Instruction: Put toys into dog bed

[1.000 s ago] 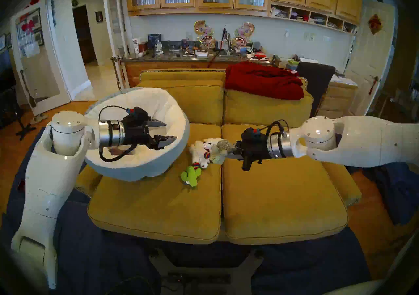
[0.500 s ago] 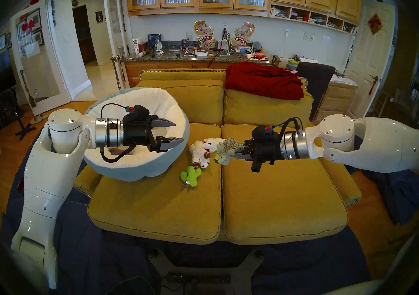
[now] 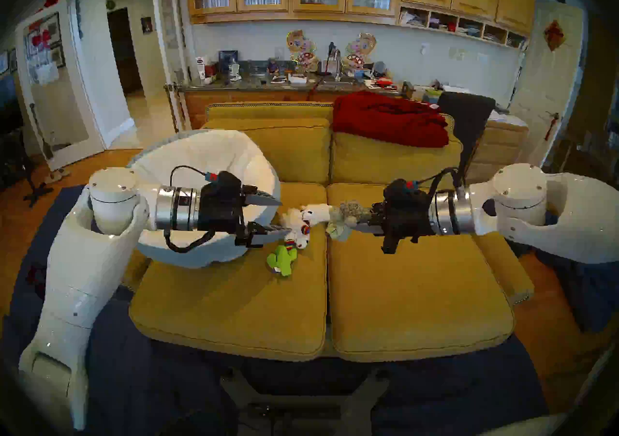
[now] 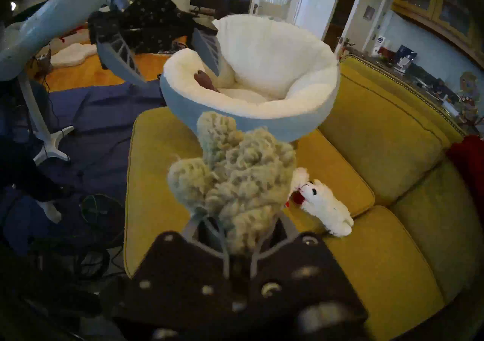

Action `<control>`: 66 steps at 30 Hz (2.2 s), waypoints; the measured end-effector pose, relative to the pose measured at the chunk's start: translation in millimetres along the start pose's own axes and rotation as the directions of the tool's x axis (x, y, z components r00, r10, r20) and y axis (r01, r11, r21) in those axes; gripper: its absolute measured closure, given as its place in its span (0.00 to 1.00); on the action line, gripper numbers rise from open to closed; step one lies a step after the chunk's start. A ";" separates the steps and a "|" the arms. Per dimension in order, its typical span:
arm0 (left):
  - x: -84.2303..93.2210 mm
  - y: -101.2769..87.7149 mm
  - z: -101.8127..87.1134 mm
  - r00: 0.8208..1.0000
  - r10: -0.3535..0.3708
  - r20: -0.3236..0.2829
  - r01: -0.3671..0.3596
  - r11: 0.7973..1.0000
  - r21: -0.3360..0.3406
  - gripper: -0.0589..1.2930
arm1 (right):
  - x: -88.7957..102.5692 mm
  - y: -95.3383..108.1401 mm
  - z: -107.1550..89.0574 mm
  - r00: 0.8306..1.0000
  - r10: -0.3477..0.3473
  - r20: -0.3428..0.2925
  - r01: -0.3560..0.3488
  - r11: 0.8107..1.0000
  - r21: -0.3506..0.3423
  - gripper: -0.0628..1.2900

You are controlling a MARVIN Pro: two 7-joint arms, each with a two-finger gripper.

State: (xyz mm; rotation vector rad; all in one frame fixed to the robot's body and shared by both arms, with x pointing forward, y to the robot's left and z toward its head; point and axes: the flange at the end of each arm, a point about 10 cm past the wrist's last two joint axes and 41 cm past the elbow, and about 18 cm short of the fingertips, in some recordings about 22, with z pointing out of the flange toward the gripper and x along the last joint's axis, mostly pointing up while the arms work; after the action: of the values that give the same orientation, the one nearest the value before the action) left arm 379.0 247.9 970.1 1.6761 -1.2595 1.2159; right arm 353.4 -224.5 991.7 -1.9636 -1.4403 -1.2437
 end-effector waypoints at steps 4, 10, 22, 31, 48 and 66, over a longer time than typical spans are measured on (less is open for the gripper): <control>1.9 3.7 1.3 1.000 0.015 -0.003 -0.015 1.000 -0.017 0.04 | 3.5 -0.7 -1.3 1.000 0.002 0.001 -0.002 1.000 -0.008 0.93; 4.8 7.6 2.6 1.000 0.030 -0.007 -0.031 0.999 -0.035 0.04 | 8.8 -1.8 -1.1 1.000 0.010 -0.009 -0.010 1.000 -0.011 0.93; 7.0 20.2 23.1 0.999 0.053 -0.006 -0.053 0.991 -0.119 0.04 | 19.1 -2.4 3.4 1.000 0.010 -0.025 -0.010 1.000 0.000 0.93; 7.6 21.8 29.3 0.998 0.069 -0.003 -0.069 0.989 -0.130 0.04 | 28.8 -6.6 5.6 0.999 0.010 -0.045 -0.009 1.000 0.024 0.93; 12.6 19.2 33.4 0.992 0.125 -0.013 -0.126 0.986 -0.111 0.04 | 43.0 -18.8 11.0 0.997 0.019 -0.069 -0.013 0.996 0.086 0.93; 15.3 21.1 48.5 0.990 0.142 -0.018 -0.143 0.982 -0.119 0.04 | 49.6 -24.6 16.0 0.996 0.038 -0.086 -0.029 0.994 0.110 0.93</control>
State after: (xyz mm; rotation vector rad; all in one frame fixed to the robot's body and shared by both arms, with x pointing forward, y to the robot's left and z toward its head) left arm 372.9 193.2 969.5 1.5137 -1.4389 1.2040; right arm 341.3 -176.1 1020.5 -1.8314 -1.3963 -1.1957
